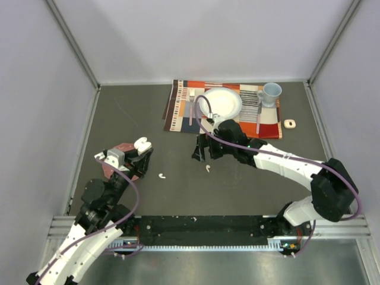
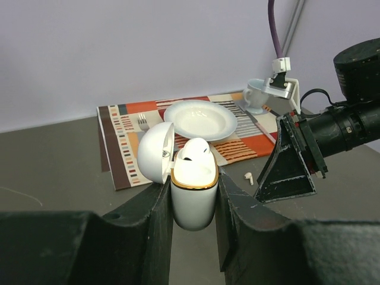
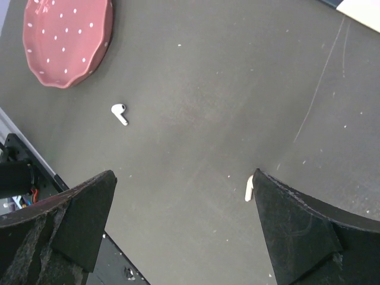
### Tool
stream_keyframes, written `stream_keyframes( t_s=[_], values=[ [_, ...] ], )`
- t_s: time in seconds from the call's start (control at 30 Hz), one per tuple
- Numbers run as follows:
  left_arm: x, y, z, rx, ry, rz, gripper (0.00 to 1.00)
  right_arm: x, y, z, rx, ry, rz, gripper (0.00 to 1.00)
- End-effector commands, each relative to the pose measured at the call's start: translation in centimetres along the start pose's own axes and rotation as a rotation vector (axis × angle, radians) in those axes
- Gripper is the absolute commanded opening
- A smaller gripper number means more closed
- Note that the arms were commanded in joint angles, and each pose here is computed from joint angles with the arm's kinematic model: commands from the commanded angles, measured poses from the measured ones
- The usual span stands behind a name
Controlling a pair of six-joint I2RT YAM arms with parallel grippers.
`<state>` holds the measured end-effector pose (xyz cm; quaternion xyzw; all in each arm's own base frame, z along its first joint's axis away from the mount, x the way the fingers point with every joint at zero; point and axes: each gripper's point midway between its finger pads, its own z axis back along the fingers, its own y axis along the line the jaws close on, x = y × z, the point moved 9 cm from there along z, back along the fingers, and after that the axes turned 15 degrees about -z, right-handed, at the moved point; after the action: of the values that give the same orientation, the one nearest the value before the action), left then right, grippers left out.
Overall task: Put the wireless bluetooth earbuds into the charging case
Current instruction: Pick up the left earbud from the center of the board.
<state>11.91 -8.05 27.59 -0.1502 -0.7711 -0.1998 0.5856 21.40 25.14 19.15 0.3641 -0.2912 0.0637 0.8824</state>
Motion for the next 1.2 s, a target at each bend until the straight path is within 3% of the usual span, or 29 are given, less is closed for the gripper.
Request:
stream_keyframes(
  t_s=[0.0, 0.1, 0.53, 0.77, 0.9, 0.97, 1.0, 1.17],
  values=[
    [1.6, 1.1, 0.9, 0.08, -0.019, -0.006, 0.0, 1.2, 1.1, -1.0, 0.032, 0.029, 0.018, 0.99],
    [2.1, 1.5, 1.2, 0.114, 0.011, -0.002, 0.0, 1.3, 1.7, -2.1, -0.068, 0.067, 0.067, 0.99],
    [1.1, 2.4, 0.9, 0.231, 0.127, -0.017, 0.0, -1.1, 5.7, -5.4, 0.148, 0.022, 0.116, 0.96],
    [-0.1, 2.9, 0.1, 0.283, 0.167, -0.029, 0.0, -1.9, 7.3, -6.1, 0.149, -0.025, 0.144, 0.95],
    [-1.5, 2.5, -1.0, 0.206, 0.167, 0.016, 0.0, -2.1, 7.1, -6.0, 0.144, -0.043, 0.127, 0.95],
    [-2.3, 3.7, -1.2, 0.25, 0.171, 0.02, 0.0, -2.2, 6.9, -5.8, 0.136, -0.049, 0.119, 0.95],
    [-2.6, 3.4, -1.6, 0.169, 0.175, 0.052, 0.0, -2.1, 7.0, -5.7, 0.141, -0.059, 0.116, 0.95],
    [-3.3, 6.3, -1.7, 0.222, 0.135, 0.113, 0.0, -2.4, 7.1, -5.8, 0.155, -0.043, 0.115, 0.94]
  ],
)
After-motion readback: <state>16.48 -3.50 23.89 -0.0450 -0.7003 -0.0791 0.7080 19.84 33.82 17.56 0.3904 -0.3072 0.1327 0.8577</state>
